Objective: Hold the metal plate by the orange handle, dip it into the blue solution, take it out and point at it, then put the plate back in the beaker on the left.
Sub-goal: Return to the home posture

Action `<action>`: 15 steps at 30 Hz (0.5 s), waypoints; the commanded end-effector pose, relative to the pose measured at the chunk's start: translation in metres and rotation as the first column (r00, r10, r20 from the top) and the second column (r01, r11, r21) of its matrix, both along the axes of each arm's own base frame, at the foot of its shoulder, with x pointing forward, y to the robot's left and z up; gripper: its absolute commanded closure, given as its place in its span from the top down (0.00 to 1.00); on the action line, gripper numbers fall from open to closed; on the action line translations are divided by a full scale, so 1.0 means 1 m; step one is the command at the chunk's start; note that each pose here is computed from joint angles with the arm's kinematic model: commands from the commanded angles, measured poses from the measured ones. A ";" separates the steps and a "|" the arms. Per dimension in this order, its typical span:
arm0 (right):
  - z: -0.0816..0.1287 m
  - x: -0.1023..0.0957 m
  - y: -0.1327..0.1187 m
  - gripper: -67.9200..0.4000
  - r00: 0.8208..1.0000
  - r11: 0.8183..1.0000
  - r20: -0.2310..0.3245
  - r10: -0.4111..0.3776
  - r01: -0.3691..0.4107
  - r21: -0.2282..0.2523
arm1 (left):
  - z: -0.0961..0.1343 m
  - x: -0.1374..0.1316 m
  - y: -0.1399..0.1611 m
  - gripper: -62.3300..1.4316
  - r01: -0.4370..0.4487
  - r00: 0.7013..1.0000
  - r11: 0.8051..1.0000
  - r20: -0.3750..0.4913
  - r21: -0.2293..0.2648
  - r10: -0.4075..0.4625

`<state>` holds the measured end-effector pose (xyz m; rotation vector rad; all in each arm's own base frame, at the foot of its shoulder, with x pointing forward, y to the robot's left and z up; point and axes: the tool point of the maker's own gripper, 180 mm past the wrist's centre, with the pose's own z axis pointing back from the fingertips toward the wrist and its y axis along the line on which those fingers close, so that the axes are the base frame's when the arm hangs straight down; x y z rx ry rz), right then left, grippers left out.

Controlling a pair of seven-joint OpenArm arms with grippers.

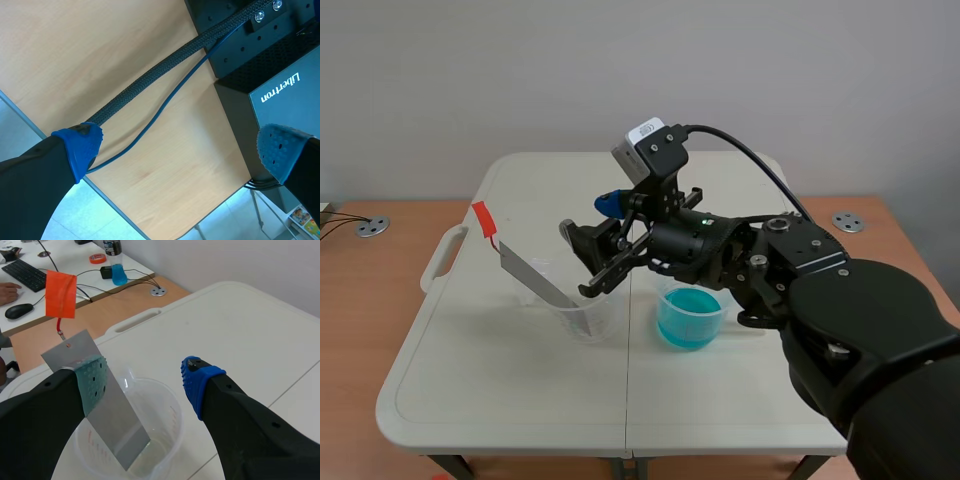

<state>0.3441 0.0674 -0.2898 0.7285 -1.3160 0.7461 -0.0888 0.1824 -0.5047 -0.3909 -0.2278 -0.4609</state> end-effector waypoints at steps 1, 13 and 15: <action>0.014 0.012 -0.009 0.48 0.999 1.000 0.043 -0.022 0.021 0.021 | 0.002 -0.002 -0.003 1.00 -0.009 1.000 1.000 0.002 -0.012 0.009; 0.033 0.021 -0.041 0.88 0.989 0.994 0.123 -0.076 0.066 0.083 | 0.002 -0.002 -0.004 1.00 -0.010 1.000 1.000 0.002 -0.012 0.010; 0.034 0.022 -0.046 0.98 0.989 0.993 0.119 -0.085 0.074 0.093 | 0.002 -0.002 -0.004 1.00 -0.010 1.000 1.000 0.002 -0.012 0.010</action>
